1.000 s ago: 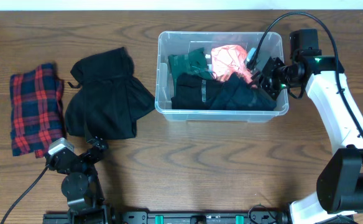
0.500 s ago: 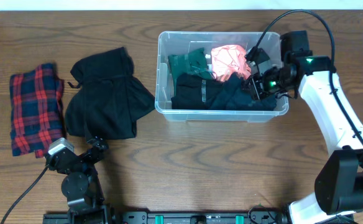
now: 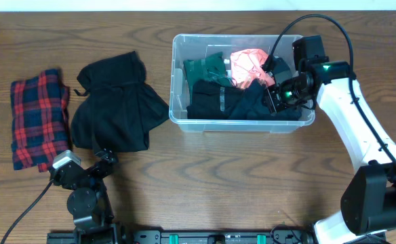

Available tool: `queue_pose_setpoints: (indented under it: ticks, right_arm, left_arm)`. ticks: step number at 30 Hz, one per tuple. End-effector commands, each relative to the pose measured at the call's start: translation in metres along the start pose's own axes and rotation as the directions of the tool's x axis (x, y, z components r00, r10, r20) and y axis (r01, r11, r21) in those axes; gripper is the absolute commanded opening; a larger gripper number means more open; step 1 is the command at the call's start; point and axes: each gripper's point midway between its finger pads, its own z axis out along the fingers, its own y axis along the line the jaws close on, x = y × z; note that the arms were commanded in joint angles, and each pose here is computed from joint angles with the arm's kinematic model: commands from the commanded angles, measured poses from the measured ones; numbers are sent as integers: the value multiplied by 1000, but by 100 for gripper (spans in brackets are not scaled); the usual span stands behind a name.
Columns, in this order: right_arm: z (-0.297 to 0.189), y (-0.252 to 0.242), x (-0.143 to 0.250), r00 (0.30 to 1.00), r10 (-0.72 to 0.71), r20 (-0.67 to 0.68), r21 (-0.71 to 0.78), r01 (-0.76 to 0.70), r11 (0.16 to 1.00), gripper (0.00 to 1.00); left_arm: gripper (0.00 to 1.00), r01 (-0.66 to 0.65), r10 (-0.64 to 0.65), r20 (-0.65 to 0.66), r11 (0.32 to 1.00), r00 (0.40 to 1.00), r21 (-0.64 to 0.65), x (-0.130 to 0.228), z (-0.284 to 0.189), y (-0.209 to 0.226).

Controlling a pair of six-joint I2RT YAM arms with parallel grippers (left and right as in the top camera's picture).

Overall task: Pack container
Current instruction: 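Lower the navy cloth into the bin's right side and release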

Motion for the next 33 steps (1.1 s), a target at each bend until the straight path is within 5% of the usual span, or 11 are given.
queue_pose_setpoints:
  ticks: [1, 20, 28, 33]
  right_arm:
    - [10, -3, -1, 1000, -4, -12, 32, 5, 999, 2]
    - [77, -25, -22, 1000, -30, 9, 29, 30, 999, 1]
    - [126, -18, 3, 993, -31, -112, -9, 30, 999, 3]
    - [117, -8, -6, 995, -46, -91, -12, 45, 999, 2]
  left_arm:
    - [98, -12, 11, -44, 999, 999, -41, 16, 1, 10]
    - [98, -12, 11, -44, 999, 999, -41, 16, 1, 10]
    - [98, -12, 11, -44, 999, 999, -41, 16, 1, 10]
    - [98, -12, 11, -44, 999, 999, -41, 16, 1, 10]
